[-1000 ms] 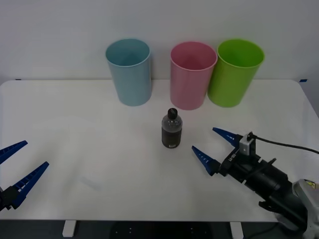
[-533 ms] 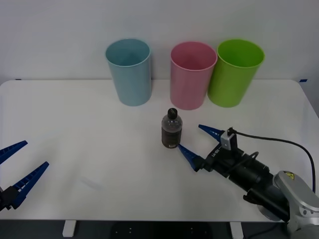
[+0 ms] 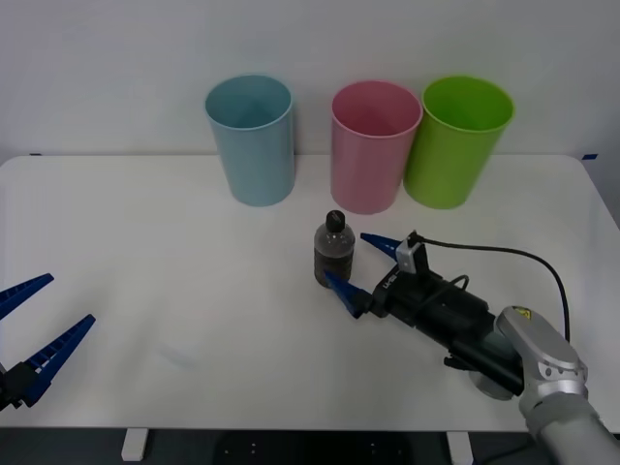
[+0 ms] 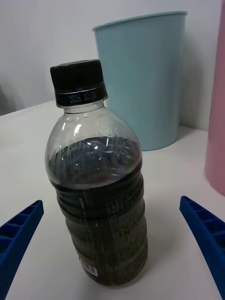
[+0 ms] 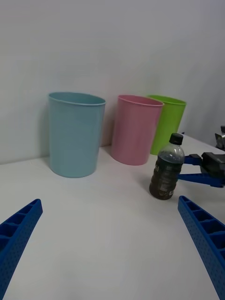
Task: Grasp the object on the table and drop it into the matching bin: aluminum can to the light blue bin, PET bottle to the pink bin.
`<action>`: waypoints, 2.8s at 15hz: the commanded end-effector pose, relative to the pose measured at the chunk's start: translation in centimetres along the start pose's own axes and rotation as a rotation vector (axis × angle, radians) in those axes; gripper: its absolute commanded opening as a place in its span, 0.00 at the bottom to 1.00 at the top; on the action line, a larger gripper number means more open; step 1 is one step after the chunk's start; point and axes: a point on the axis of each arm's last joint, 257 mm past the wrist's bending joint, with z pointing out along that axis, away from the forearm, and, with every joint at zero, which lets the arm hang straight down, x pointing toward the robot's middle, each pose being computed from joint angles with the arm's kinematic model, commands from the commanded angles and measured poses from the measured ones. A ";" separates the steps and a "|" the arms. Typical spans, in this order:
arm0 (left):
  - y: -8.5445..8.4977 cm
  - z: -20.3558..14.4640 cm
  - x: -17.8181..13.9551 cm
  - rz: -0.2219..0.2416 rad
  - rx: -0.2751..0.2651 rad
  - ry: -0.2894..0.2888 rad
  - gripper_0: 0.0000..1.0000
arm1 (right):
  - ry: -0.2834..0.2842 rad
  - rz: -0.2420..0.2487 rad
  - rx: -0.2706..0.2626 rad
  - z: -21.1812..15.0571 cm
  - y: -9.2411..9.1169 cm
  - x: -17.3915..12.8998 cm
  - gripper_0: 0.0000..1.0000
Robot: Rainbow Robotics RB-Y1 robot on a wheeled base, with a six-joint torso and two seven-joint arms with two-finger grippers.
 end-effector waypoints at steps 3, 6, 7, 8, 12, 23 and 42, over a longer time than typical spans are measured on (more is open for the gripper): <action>0.0 0.0 0.0 0.000 0.000 0.000 1.00 | 0.008 -0.005 -0.012 2.5 0.2 -0.1 1.00; 0.0 0.0 0.0 0.000 0.000 0.000 1.00 | 0.015 -0.015 -0.007 3.2 0.3 0.1 1.00; 0.0 0.0 0.0 0.000 0.000 0.000 1.00 | 0.017 -0.019 -0.007 3.4 0.4 0.1 1.00; 0.0 0.0 0.0 0.000 0.000 0.000 1.00 | 0.017 -0.022 -0.007 3.4 0.4 0.1 1.00; 0.0 0.0 0.0 0.000 0.000 0.000 1.00 | 0.021 -0.030 -0.001 3.4 0.3 0.3 0.00; 0.0 0.0 0.0 0.000 0.000 0.000 1.00 | -0.017 -0.050 -0.019 2.9 -0.1 -1.9 0.00; 0.0 0.0 0.0 0.000 0.000 0.000 1.00 | -0.267 0.095 -0.079 -1.8 -4.3 -23.2 0.00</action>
